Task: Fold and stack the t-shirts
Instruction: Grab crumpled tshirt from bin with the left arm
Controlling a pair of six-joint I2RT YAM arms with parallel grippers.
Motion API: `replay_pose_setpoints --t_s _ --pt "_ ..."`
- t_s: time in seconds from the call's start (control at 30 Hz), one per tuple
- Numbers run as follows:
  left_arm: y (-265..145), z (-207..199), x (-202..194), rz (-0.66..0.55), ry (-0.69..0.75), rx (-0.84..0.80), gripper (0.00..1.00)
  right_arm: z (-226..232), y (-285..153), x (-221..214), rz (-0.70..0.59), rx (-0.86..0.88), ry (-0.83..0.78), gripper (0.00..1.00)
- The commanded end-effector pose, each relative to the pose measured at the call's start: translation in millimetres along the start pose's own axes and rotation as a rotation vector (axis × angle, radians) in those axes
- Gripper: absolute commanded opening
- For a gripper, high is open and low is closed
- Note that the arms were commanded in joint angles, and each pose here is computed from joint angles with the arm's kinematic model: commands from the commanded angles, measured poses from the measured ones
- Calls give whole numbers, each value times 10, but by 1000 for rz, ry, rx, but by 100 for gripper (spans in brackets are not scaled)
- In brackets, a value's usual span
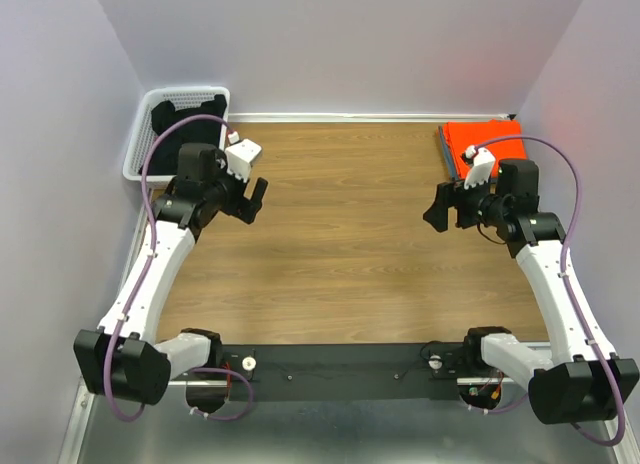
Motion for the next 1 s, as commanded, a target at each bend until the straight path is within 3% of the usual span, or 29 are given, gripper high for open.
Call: replay_pose_setpoints --t_s 0.0,0.13,0.2,0.23,0.3,0.43,0.47,0.57,0.67,0.97 --pt "-43 252 244 -16 -10 23 98 39 -8 -14 -3 26 -11 100" --pt "-89 887 696 -80 -7 109 98 -34 69 -31 24 -3 -3 100" --pt "118 1226 690 -33 -11 137 98 -93 123 -47 42 -30 5 100" --pt "8 1520 834 -55 -7 211 98 -102 134 -43 45 -37 7 100" --pt "221 1919 664 1 -42 248 98 -138 172 -59 59 -50 14 100" --pt "354 2595 701 -24 -71 356 98 -179 253 -107 94 -48 24 100" --pt "594 2706 525 9 -95 343 98 -189 273 -110 99 -53 26 100" --pt "727 3004 390 14 -119 393 98 -219 331 -138 125 -60 46 100" --pt "1021 3216 13 69 -154 433 98 -253 378 -142 140 -72 60 100" --pt "1678 3436 -1003 189 -250 428 98 -360 536 -218 205 -105 88 100"
Point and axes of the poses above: each gripper's point midway between its finger pads, its own y axis out along the fingers, its own z axis along the line the jaws close on, x = y × z, the point moved 5 cm from there along -y, back along the fingers, and after that the axes turned 14 degrees about y, right-handed, at the moved point
